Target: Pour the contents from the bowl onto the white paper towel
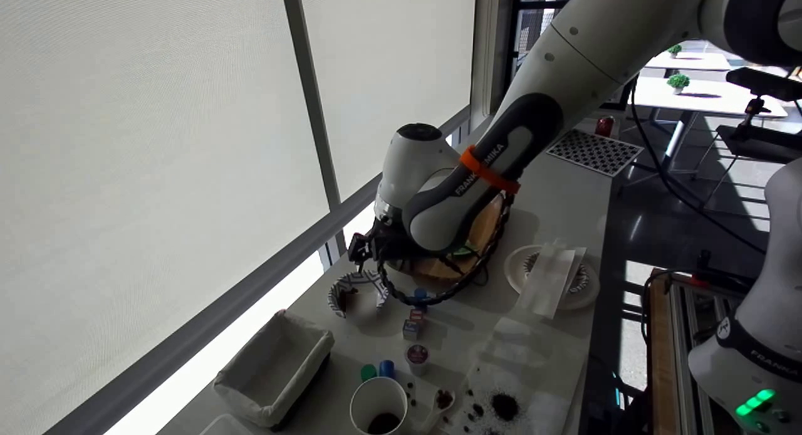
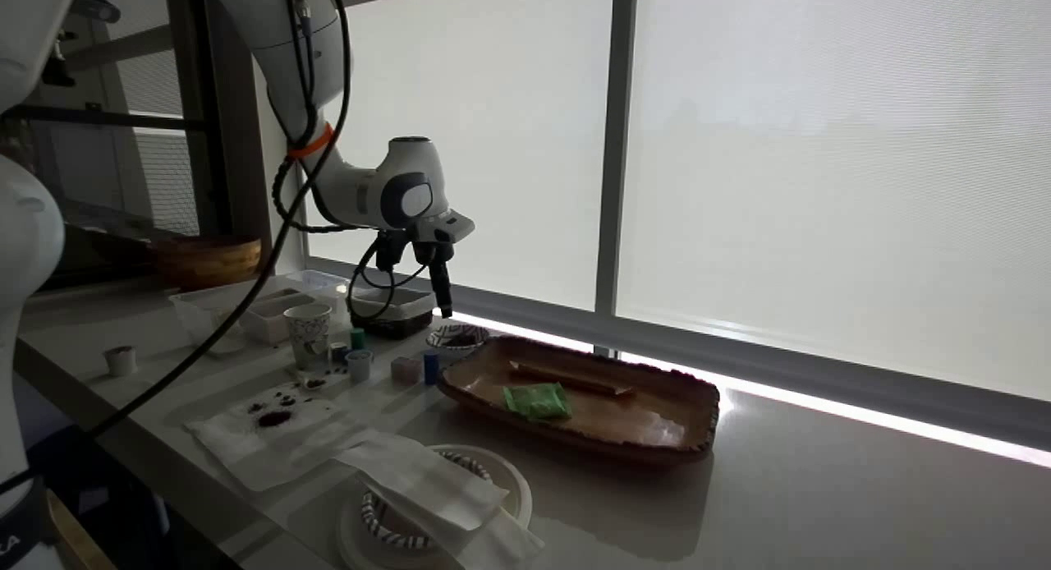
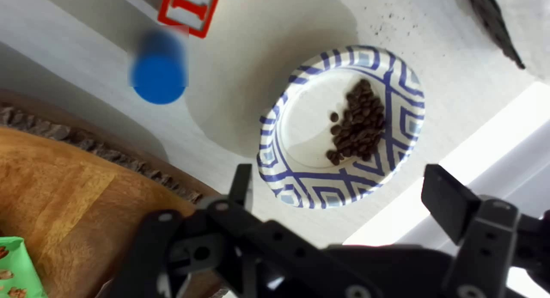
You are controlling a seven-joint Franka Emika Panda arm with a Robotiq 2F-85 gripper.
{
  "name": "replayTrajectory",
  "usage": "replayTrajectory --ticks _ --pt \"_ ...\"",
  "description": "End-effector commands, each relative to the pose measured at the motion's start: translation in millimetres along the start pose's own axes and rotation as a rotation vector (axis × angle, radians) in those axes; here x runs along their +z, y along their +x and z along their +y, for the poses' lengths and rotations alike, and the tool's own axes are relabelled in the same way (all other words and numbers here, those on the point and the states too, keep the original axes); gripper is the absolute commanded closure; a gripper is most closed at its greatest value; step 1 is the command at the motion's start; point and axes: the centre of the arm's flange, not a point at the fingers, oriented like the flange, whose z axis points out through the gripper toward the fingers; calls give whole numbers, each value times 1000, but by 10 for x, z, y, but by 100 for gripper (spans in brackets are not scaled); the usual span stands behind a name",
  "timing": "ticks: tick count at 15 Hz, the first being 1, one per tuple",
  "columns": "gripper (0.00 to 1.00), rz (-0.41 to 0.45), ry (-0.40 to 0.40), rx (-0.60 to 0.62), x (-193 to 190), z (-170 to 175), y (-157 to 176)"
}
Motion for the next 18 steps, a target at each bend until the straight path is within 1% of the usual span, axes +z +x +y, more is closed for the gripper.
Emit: replayTrajectory --ticks 1,3,5,6,7,9,18 --pt "0 -57 -94 -161 -467 19 -282" --pt "0 -77 -181 -237 -659 -3 -399" --pt "0 -82 -240 -311 -810 -24 -493" --pt "0 -76 -195 -255 -597 -64 -335" --pt "0 -78 -213 -280 -686 -77 -377" --pt "0 -77 -219 -298 -773 -89 -419" --pt "0 -79 -230 -302 -745 -45 -433"
